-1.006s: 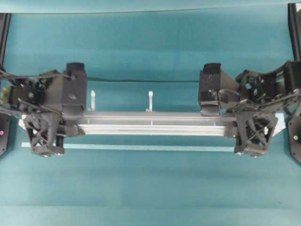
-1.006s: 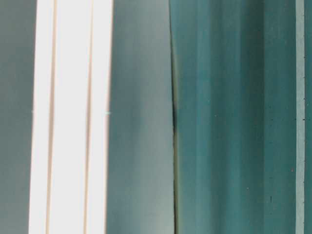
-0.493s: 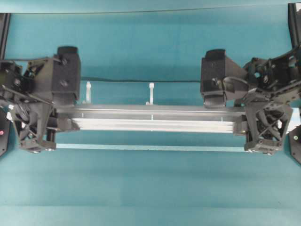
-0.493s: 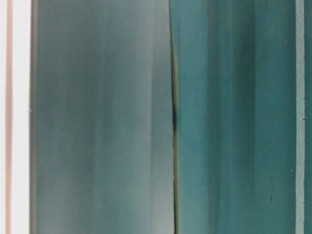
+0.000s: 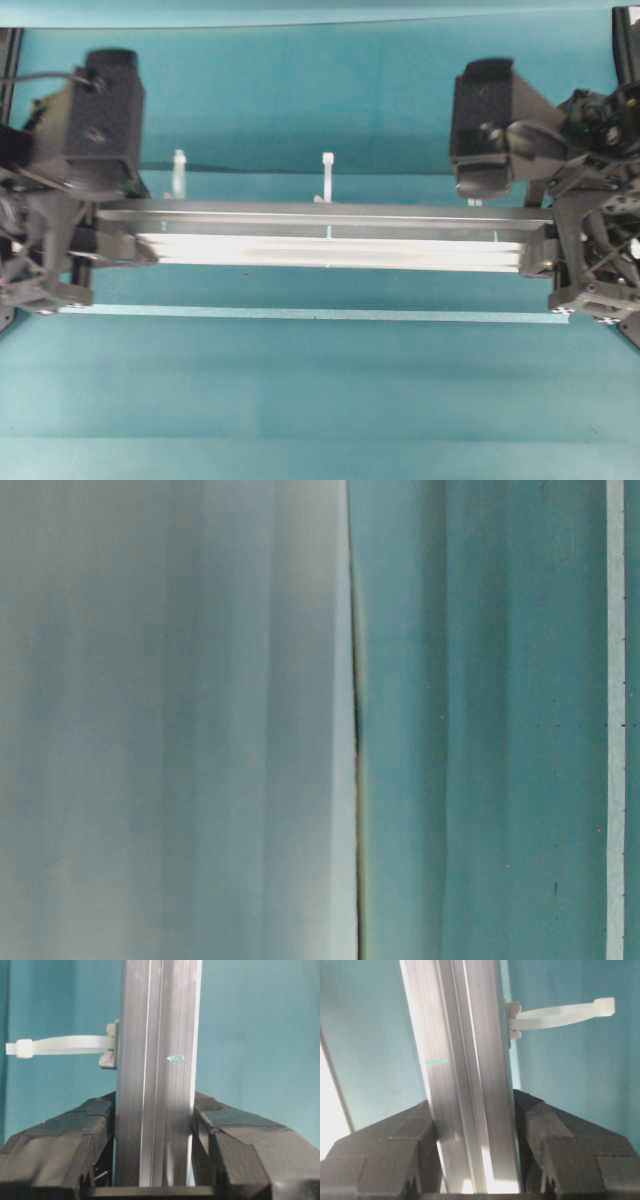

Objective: Lift the large metal rail with both hands.
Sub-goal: 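Lift the rail upward with both grippers together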

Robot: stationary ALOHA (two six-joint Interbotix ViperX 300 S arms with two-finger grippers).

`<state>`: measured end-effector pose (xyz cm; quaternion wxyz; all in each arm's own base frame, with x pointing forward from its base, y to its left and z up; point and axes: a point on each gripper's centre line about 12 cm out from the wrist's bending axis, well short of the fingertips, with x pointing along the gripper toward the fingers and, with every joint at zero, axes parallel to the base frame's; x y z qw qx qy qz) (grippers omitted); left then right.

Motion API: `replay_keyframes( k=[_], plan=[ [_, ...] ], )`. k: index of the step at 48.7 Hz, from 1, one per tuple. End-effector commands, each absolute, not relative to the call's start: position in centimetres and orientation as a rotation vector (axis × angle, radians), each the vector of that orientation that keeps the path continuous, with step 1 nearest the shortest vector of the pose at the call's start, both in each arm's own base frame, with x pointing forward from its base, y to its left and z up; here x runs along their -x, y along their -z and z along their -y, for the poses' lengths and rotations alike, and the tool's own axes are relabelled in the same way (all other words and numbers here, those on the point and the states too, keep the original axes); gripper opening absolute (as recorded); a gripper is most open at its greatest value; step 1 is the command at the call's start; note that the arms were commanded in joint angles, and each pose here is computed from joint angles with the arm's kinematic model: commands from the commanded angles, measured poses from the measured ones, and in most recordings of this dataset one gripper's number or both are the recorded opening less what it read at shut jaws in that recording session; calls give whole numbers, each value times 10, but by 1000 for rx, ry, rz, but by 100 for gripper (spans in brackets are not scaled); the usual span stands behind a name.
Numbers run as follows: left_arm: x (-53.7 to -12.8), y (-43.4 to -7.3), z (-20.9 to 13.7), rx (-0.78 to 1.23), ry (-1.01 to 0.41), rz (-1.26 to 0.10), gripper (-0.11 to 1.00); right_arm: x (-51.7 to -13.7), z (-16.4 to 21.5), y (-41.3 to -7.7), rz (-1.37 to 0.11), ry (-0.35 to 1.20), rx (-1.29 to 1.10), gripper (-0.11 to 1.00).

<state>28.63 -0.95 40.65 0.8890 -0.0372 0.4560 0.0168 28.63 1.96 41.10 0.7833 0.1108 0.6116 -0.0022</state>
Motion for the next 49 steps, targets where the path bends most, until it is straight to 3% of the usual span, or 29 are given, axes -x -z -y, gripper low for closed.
replay_keyframes(
  k=[1,25,49],
  plan=[
    [-282,-432,7,87,-48,-894,37,-284,-24,-437,-1255,0,-269,40],
    [-288,-460,5,89,-65,-1015,37,-279,-23,-459,-1199,5,-262,40],
    [-288,-470,5,90,-65,-1009,37,-277,-22,-468,-1177,7,-256,40]
  ],
)
